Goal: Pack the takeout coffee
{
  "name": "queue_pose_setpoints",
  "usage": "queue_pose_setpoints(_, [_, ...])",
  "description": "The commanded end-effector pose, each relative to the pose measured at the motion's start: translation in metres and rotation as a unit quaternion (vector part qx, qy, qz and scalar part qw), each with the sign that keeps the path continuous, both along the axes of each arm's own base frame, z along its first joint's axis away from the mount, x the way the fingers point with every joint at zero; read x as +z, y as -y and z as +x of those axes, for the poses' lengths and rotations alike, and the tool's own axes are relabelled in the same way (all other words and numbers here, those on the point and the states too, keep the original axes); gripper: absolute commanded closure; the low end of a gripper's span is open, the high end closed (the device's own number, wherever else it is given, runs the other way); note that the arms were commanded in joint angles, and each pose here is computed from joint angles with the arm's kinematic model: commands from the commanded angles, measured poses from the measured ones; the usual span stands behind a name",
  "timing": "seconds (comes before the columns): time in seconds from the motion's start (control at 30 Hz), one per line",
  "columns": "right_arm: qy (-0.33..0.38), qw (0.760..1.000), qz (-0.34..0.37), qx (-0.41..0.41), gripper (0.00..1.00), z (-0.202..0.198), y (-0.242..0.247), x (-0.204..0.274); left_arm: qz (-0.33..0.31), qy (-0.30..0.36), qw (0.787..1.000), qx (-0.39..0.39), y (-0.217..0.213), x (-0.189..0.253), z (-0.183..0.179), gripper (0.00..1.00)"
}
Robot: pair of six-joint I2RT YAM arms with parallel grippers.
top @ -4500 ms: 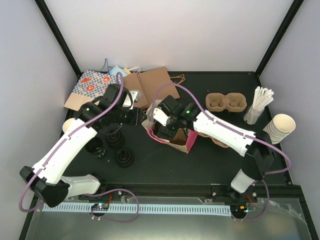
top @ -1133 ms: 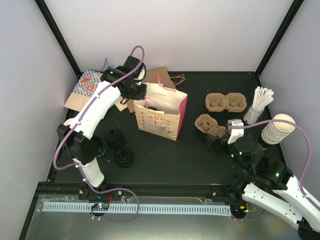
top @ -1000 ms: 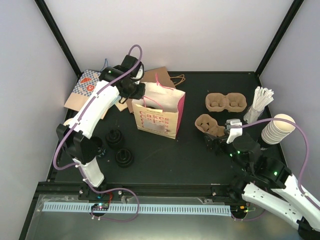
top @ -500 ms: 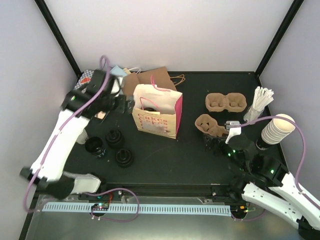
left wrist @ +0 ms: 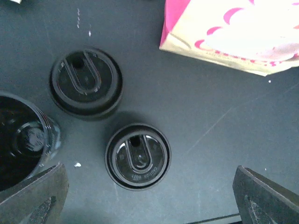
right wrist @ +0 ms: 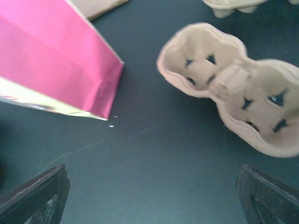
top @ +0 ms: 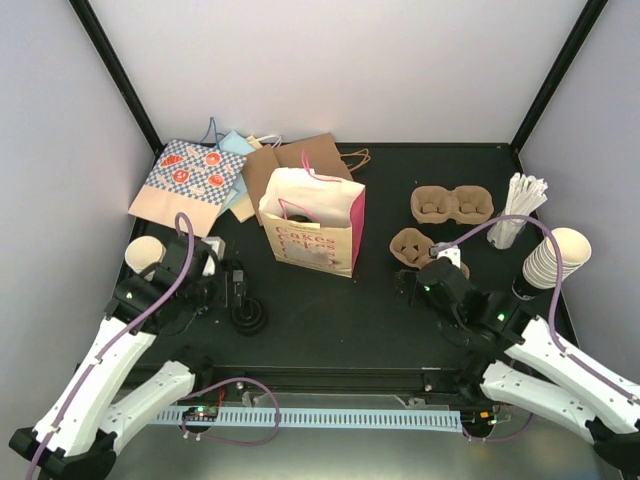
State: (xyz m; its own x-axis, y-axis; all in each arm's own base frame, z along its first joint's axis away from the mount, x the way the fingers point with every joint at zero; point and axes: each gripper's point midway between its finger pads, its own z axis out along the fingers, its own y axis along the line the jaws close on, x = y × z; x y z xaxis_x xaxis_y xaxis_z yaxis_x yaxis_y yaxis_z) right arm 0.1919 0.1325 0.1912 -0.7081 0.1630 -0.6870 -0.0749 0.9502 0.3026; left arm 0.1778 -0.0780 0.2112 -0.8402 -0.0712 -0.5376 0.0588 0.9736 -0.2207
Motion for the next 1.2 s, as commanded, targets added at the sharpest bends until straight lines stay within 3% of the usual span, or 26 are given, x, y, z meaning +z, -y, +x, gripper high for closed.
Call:
queue_pose_setpoints(0.0, [-0.031,0.994,-0.026,-0.101,0.00,0.003,0.026,-0.013,-0.067,0.027,0.997,0.007,0.011,-0.004,-0.003,0.01])
queue_pose_setpoints(0.17, [-0.069,0.991,-0.091,-0.063,0.00,0.005,0.015,-0.021,-0.101,0.045,0.994,0.012,0.015,-0.014,-0.004,0.01])
queue_pose_setpoints(0.3, [-0.081,0.982,-0.149,-0.082,0.00,0.008,0.026,-0.024,-0.120,0.062,0.991,0.012,0.019,-0.017,-0.002,0.01])
queue_pose_setpoints(0.7, [-0.031,0.988,-0.126,-0.086,0.00,0.024,0.018,0.024,-0.157,0.110,0.981,-0.020,0.035,0.017,0.009,0.01])
queue_pose_setpoints(1.17, [0.018,0.978,-0.129,-0.161,0.00,0.041,0.065,0.059,-0.071,0.214,0.971,-0.085,0.032,0.057,0.032,0.01])
